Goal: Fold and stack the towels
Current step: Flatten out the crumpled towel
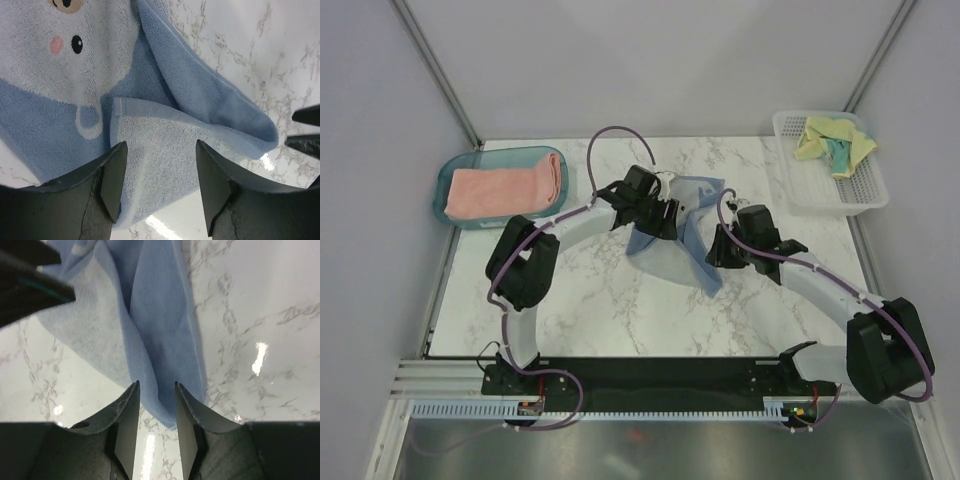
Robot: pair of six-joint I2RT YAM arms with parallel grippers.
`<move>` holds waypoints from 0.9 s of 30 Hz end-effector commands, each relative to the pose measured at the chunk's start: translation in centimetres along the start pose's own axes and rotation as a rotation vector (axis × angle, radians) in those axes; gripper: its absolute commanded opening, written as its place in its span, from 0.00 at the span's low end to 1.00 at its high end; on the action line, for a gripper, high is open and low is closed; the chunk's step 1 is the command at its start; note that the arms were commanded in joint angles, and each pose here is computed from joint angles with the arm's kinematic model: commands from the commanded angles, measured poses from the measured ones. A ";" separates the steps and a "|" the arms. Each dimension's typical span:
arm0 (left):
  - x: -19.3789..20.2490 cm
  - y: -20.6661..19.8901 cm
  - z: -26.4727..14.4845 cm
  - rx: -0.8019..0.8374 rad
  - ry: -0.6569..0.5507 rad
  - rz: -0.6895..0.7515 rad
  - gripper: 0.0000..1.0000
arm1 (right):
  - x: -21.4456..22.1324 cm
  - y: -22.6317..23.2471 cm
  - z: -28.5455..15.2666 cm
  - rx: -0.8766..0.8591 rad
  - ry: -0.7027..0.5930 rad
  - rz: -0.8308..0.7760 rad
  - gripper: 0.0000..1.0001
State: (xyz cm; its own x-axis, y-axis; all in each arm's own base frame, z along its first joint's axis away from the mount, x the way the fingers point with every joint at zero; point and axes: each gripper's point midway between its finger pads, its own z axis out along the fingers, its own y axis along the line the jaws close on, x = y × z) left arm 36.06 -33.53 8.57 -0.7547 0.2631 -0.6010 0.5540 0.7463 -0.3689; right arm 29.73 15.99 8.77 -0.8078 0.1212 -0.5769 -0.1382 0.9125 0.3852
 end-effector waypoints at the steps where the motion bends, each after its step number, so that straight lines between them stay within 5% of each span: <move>1: -2.1 -0.5 0.5 0.062 -0.027 0.170 0.64 | 3.2 1.3 -0.4 -0.041 0.014 -0.047 0.42; 6: -1.7 0.0 1.0 0.051 -0.003 0.057 0.62 | 7.2 2.7 -0.3 0.024 -0.008 -0.116 0.43; 12: 1.0 3.0 2.4 -0.034 0.091 -0.075 0.61 | 6.7 1.8 -1.2 0.108 -0.073 -0.158 0.42; 27: 0.5 3.8 1.1 -0.052 0.071 -0.132 0.63 | 10.2 -0.5 0.9 0.216 0.044 -0.232 0.42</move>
State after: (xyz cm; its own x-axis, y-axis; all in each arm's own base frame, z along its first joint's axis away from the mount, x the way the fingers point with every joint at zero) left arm 37.43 -31.55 3.98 -0.8370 0.2624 -0.4802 0.4692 0.7957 -0.3830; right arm 21.60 17.30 2.17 -0.8063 -0.1135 -0.5806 -0.2145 0.9707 0.1082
